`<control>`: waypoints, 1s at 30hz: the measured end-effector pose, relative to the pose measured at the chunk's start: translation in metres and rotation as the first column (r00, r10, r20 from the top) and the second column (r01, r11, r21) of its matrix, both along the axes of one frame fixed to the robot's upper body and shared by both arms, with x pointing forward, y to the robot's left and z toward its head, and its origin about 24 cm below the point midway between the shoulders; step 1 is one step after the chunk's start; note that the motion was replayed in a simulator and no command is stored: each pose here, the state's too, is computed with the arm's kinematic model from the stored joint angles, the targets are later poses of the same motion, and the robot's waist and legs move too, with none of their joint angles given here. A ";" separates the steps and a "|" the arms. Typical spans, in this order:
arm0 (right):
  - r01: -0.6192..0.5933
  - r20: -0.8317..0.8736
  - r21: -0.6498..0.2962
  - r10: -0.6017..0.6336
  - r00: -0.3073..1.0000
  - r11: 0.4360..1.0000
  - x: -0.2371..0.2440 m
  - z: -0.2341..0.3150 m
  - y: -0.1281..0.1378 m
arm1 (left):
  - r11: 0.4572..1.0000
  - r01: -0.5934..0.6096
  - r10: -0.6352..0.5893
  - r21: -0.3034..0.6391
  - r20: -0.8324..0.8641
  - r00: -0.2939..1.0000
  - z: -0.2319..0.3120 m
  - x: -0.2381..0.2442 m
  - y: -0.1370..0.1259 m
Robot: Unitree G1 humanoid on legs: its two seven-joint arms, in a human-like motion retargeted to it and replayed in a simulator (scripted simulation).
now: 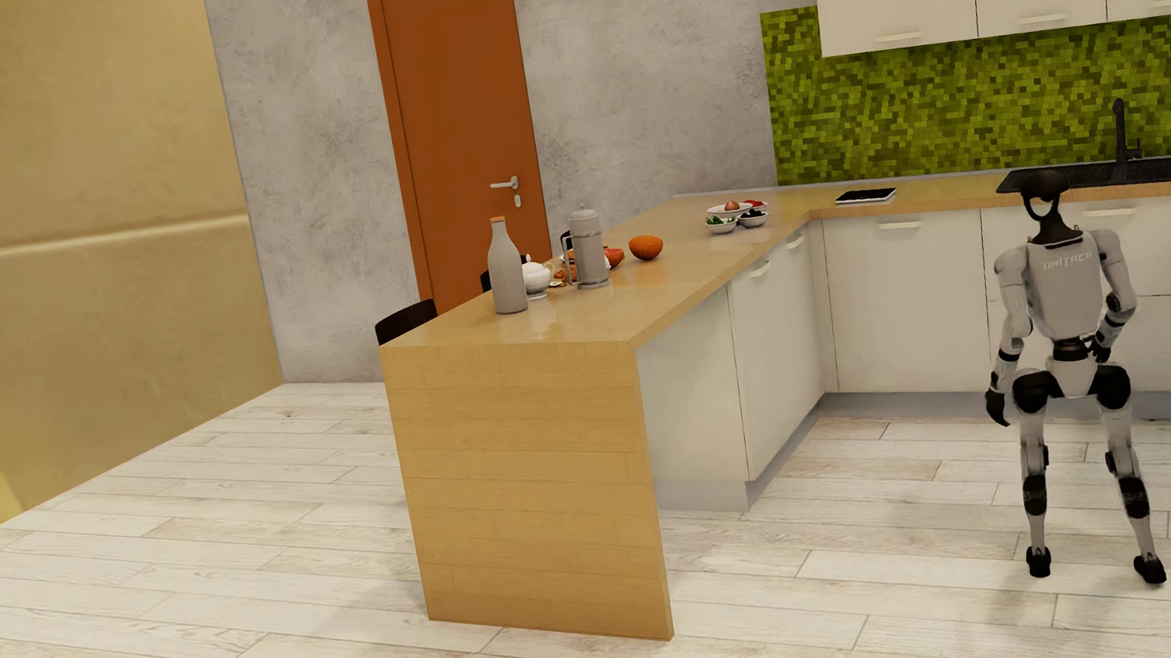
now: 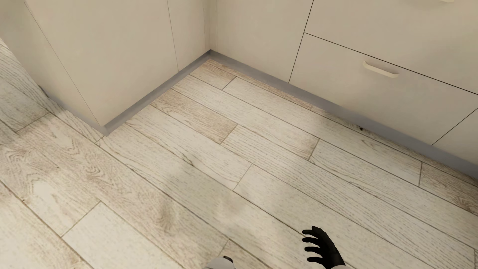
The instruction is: Turn around
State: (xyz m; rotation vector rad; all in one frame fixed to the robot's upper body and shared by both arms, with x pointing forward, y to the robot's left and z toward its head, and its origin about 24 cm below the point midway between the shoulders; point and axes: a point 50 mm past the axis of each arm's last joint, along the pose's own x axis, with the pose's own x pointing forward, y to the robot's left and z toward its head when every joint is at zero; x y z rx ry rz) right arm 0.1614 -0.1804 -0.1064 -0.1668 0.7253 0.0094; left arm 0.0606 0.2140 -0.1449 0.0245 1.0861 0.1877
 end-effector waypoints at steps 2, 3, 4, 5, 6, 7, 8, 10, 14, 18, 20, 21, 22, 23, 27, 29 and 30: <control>-0.024 -0.082 -0.057 0.019 0.996 0.998 -0.018 -0.009 -0.018 | 0.997 -0.072 0.071 -0.015 -0.023 0.997 -0.002 -0.001 -0.006; -0.037 -0.133 -0.081 0.026 0.991 0.996 -0.023 -0.014 -0.027 | 0.998 -0.059 0.059 -0.027 -0.029 0.998 -0.001 0.006 -0.010; -0.036 -0.126 -0.079 0.025 0.992 0.996 -0.016 -0.011 -0.025 | 1.000 -0.004 0.003 -0.021 -0.053 0.999 -0.001 0.008 -0.011; -0.045 -0.070 -0.043 0.042 0.997 0.998 -0.003 -0.004 -0.007 | 0.998 0.069 -0.067 0.012 -0.116 0.991 -0.005 0.004 0.000; -0.034 -0.072 -0.010 0.033 0.997 0.999 -0.011 -0.009 0.003 | 0.995 0.095 -0.091 0.035 -0.090 0.992 -0.001 0.015 0.007; -0.019 -0.095 -0.017 0.017 0.995 1.000 -0.020 -0.013 -0.003 | 0.993 0.112 -0.111 0.026 -0.027 0.993 0.002 0.029 -0.003; -0.008 -0.111 -0.030 0.005 0.994 1.000 -0.029 -0.014 -0.011 | 0.994 0.107 -0.108 0.006 0.023 0.994 0.003 0.035 -0.013; -0.027 -0.201 -0.081 0.010 0.980 0.996 -0.050 -0.022 -0.033 | 0.994 0.105 -0.105 0.009 0.138 0.985 0.010 0.049 -0.025; -0.017 -0.073 -0.044 0.014 0.997 0.999 -0.007 -0.008 -0.005 | 0.995 0.102 -0.101 -0.003 0.124 0.987 0.009 0.036 -0.004; 0.009 0.007 -0.020 -0.009 1.000 1.000 -0.005 0.001 -0.007 | 0.995 0.079 -0.076 -0.060 0.051 0.996 0.004 0.029 -0.016; -0.021 -0.009 0.011 0.021 1.000 1.000 -0.005 0.000 -0.006 | 0.998 0.015 -0.015 -0.053 -0.002 1.000 0.000 0.020 -0.017; -0.019 -0.016 0.034 0.019 1.000 0.999 0.000 0.001 -0.003 | 0.999 0.035 -0.036 -0.018 -0.016 0.999 0.000 0.019 -0.013; -0.046 -0.036 0.052 0.048 0.998 0.998 -0.001 -0.002 0.004 | 1.000 0.023 -0.024 -0.006 -0.029 0.999 0.000 0.014 -0.012; -0.058 -0.071 0.050 0.061 0.996 0.997 -0.014 -0.007 0.002 | 0.999 0.032 -0.032 -0.015 -0.016 0.999 0.001 0.022 -0.017; -0.135 -0.111 0.003 0.135 0.985 0.991 -0.013 -0.009 -0.007 | 0.997 0.075 -0.076 -0.015 -0.054 0.996 -0.002 0.010 -0.017; -0.141 -0.116 0.001 0.140 0.983 0.990 -0.015 -0.008 -0.009 | 0.995 0.096 -0.094 0.042 -0.040 0.995 0.001 0.018 -0.011; -0.127 -0.075 0.002 0.127 0.989 0.992 -0.008 -0.001 -0.009 | 0.994 0.097 -0.096 0.049 -0.023 0.995 0.002 0.025 -0.009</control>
